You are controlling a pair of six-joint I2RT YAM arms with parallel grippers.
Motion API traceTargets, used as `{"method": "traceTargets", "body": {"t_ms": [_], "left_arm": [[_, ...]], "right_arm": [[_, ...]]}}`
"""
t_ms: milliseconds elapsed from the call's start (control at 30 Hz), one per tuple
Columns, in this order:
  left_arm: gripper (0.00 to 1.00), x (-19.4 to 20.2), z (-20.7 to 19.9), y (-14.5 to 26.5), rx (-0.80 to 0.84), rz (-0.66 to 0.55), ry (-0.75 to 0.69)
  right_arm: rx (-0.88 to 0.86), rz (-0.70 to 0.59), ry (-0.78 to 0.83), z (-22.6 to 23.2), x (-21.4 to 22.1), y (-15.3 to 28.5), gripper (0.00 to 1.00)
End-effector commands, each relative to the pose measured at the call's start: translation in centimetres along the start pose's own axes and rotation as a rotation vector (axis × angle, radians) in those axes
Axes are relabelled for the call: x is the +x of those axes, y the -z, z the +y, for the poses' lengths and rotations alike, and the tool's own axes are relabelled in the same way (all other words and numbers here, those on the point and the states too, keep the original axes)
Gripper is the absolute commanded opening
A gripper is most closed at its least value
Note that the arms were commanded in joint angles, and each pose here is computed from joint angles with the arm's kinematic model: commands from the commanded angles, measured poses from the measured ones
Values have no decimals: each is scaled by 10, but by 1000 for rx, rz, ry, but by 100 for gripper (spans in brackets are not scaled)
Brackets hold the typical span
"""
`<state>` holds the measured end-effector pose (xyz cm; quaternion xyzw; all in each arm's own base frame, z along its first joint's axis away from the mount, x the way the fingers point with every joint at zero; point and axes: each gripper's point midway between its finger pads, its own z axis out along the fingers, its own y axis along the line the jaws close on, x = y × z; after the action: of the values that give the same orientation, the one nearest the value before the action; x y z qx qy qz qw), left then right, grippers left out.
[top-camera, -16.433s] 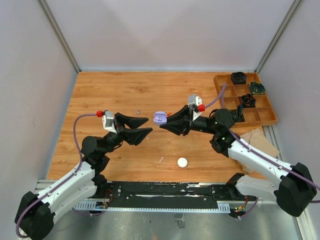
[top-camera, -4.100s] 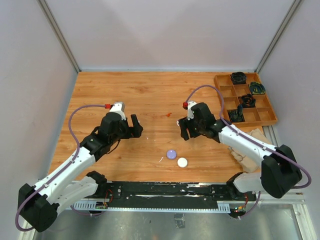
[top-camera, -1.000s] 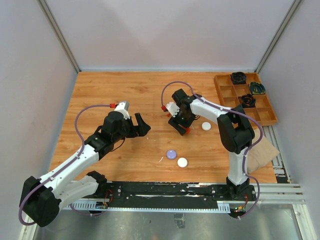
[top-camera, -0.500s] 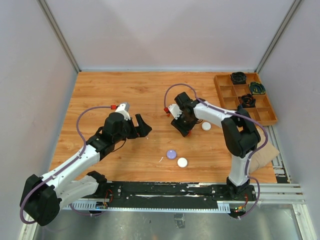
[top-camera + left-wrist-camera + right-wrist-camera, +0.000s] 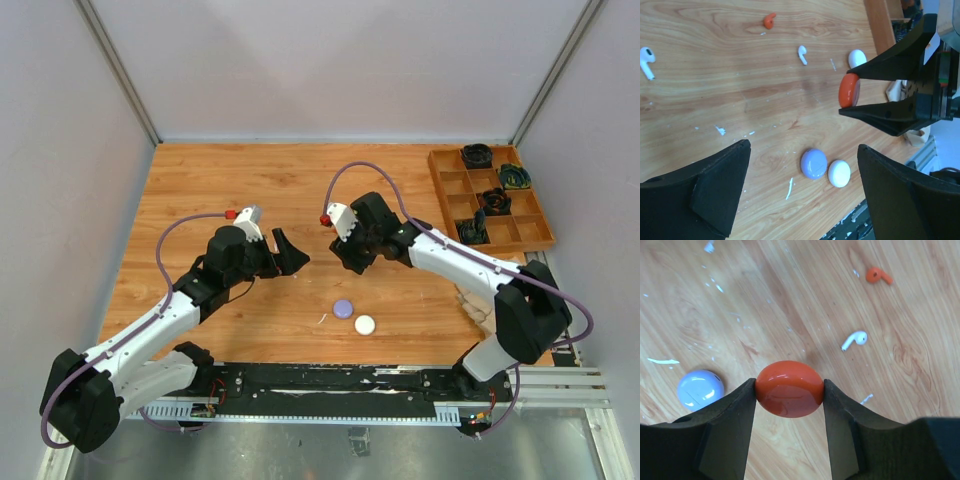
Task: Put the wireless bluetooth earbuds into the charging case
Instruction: Pick up the charging case at the center of the board.
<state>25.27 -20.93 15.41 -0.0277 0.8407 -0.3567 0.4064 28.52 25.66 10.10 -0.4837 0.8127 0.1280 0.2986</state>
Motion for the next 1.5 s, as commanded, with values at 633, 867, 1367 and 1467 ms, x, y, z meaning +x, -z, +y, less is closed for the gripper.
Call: {"method": "traceTargets", "body": {"t_ms": [633,867,1367,1467], "left_arm": [[71,-8,-52,-7,275,8,28],[62,-10,-49,-13,254,6,26],[43,-1,-64,-20,278,29,-76],[31,-3,-64,-19,278,16,-94]], "right_arm": [[-78,-477,210,66,-88,33,44],[-91,-498,224,74,-96,33,44],[-123,-497,227,83,-102,29,44],[-124,-488,225,83,-101,28,45]]}}
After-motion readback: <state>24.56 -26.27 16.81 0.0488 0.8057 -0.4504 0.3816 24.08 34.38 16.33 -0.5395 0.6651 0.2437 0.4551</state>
